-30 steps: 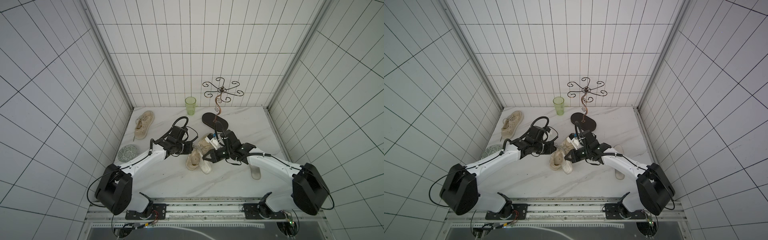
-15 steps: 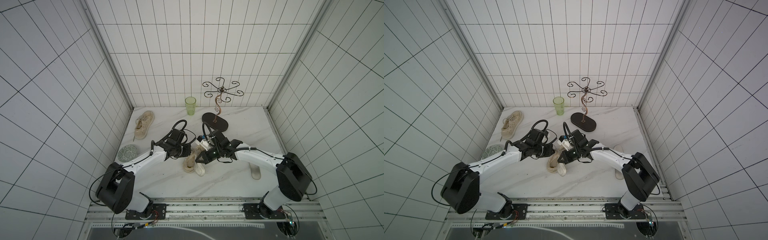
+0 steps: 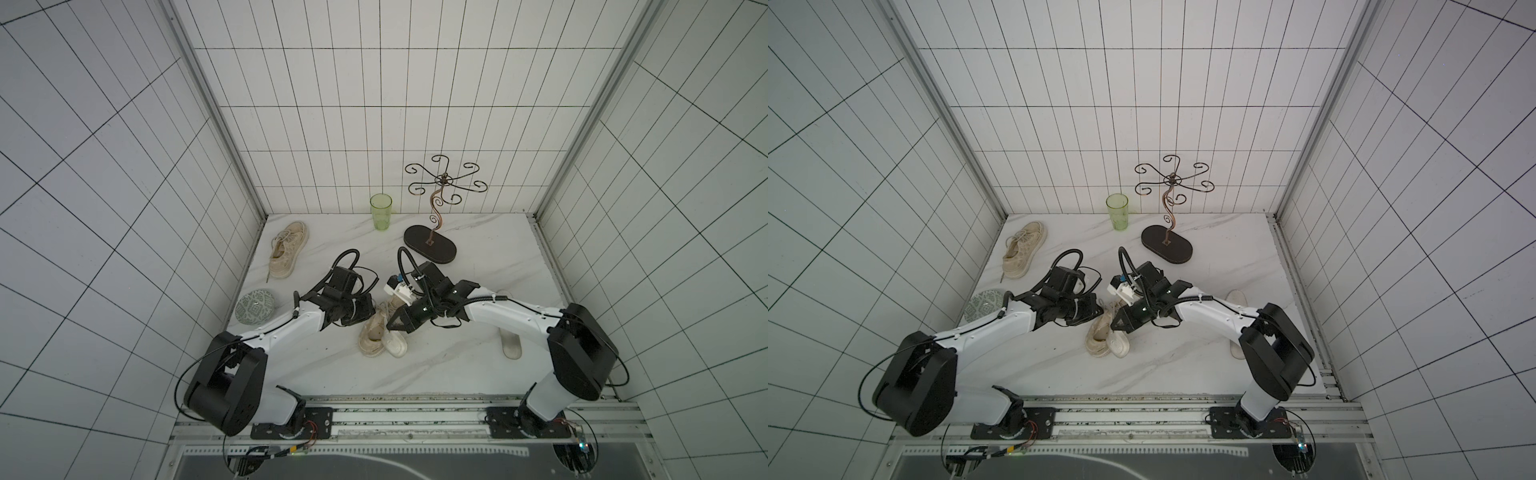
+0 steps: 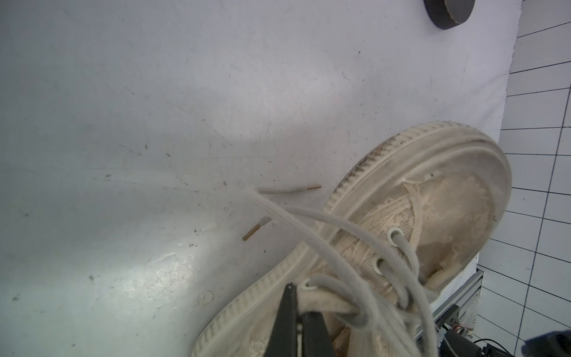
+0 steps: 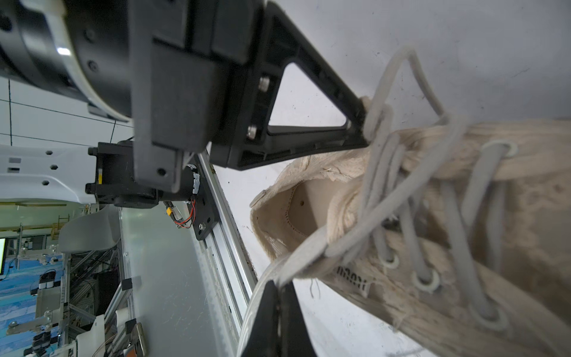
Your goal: Remove the insole from the shoe
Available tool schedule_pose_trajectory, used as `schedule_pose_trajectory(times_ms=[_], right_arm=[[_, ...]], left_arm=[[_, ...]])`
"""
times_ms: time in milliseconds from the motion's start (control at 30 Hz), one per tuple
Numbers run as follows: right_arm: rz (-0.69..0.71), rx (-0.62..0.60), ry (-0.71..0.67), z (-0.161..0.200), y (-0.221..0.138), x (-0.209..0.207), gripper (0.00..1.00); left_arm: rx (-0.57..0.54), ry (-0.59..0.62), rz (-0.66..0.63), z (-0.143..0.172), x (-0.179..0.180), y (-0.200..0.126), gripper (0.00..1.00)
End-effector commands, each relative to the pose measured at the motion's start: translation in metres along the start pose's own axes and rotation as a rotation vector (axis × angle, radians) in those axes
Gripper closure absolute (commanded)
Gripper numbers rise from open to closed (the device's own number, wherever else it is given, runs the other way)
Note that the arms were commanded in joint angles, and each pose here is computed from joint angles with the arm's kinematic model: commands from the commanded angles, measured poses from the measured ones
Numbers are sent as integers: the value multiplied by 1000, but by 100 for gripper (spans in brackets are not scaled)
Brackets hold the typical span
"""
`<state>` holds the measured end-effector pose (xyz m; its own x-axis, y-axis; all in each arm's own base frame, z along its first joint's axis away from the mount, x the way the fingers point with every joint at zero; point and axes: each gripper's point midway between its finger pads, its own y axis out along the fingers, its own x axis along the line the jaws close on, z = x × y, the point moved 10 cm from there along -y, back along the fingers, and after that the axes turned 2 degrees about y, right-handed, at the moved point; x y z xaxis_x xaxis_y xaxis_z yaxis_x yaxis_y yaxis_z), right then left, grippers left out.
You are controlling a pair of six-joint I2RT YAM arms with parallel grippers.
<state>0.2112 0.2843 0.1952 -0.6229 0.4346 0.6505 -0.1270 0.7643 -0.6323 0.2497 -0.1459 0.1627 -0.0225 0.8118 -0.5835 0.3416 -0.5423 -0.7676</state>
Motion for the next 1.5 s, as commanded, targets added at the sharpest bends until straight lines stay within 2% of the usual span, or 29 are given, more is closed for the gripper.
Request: schedule_pose_trajectory(times_ms=[0, 167, 233, 400, 700, 800, 1000, 1300, 1467], right_arm=[[-156, 239, 29, 54, -6, 21, 100], [-19, 285, 24, 71, -11, 11, 100], [-26, 280, 19, 72, -13, 13, 100], [-223, 189, -20, 48, -10, 36, 100], [-451, 24, -171, -9, -23, 98, 100], [-502, 32, -173, -14, -22, 102, 100], [-434, 171, -145, 35, -30, 91, 100], [-406, 155, -154, 62, -60, 96, 100], [-287, 100, -93, 57, -65, 76, 100]], left_arm=[[-271, -59, -95, -35, 12, -7, 100], [-289, -77, -117, -37, 20, -10, 100], [-298, -94, -117, -39, 25, -12, 100], [-314, -114, -93, -38, 24, -7, 100], [-324, -101, -78, -36, 13, -2, 100], [-333, -105, -80, -40, 14, -3, 100], [-398, -128, -122, -61, 31, -23, 100], [-449, -102, -188, -75, 39, -38, 100], [-448, -91, -193, -76, 38, -40, 100]])
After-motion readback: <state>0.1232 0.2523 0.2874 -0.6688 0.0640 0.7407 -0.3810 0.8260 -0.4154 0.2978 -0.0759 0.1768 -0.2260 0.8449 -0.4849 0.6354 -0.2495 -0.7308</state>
